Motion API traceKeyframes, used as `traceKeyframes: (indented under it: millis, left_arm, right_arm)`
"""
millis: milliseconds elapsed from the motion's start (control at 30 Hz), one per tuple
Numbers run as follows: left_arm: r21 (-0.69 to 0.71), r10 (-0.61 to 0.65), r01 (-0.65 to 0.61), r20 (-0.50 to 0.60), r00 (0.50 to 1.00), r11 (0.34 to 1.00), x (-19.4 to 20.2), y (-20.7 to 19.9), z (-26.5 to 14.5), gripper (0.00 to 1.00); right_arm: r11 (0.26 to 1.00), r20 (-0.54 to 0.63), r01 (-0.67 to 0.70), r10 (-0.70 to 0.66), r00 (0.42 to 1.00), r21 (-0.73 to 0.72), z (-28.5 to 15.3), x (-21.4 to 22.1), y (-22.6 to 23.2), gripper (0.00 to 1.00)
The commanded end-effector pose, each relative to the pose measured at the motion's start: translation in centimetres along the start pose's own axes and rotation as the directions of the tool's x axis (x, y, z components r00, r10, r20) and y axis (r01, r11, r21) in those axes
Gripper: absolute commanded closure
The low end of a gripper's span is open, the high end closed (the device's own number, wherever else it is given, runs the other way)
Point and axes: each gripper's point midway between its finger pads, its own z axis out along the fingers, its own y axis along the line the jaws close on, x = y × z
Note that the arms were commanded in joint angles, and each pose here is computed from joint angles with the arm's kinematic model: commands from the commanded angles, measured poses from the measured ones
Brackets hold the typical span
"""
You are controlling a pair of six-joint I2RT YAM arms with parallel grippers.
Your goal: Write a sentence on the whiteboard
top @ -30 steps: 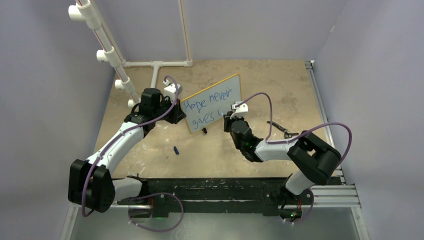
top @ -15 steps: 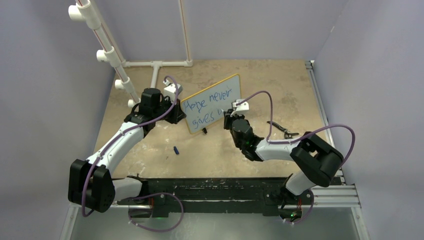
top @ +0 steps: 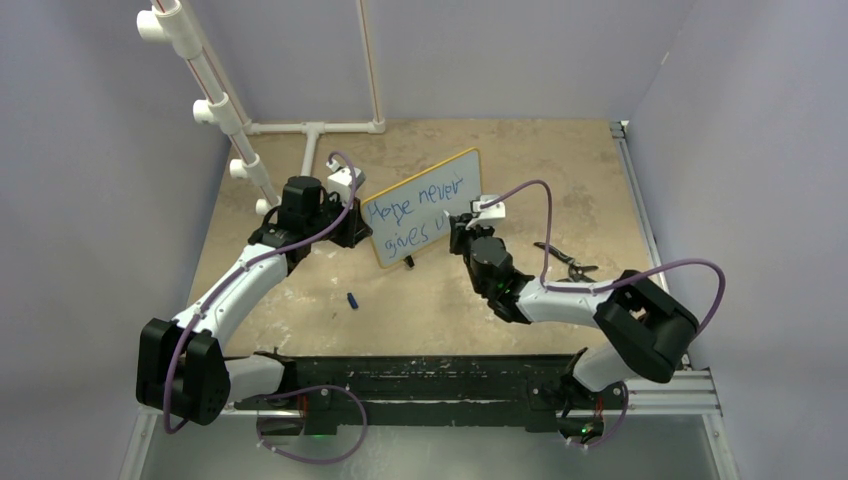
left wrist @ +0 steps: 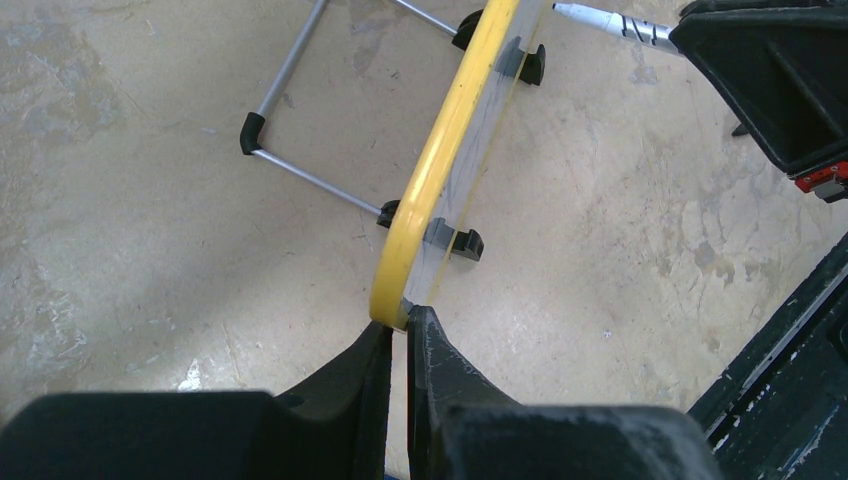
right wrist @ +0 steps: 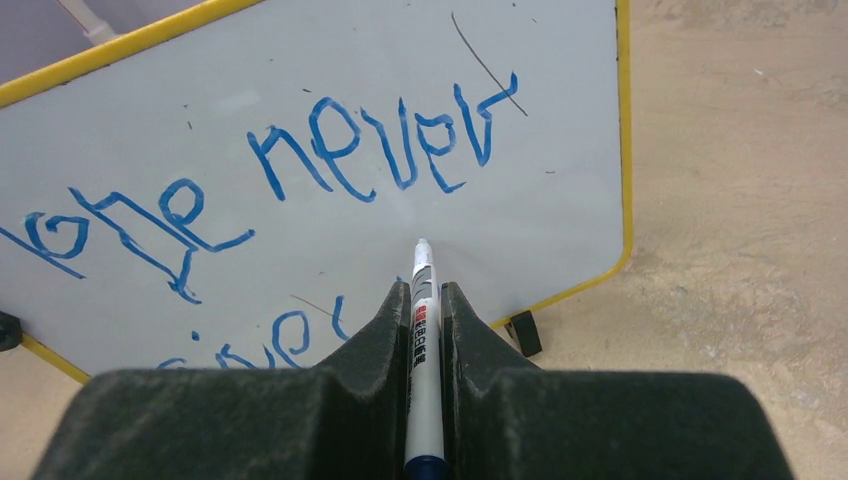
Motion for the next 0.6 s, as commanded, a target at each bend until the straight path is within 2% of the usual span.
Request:
traceKeyframes:
  millis: [0,567]
  left_arm:
    - [0.006,0.024,-0.024,0.014,1.000,1.000,-0.5,-0.2,-0.2,1.00]
    - [0.006,0.025,-0.025,0.015,1.000,1.000,-0.5,-0.3,-0.2,1.00]
  right_arm:
    - [0.999,0.024,-0.012,0.011,1.000,0.032,0.3,-0.6,-0.5,1.00]
    - [0.999,-0.025,0.013,-0.012,1.000,0.034,1.1,1.8,-0.4,1.00]
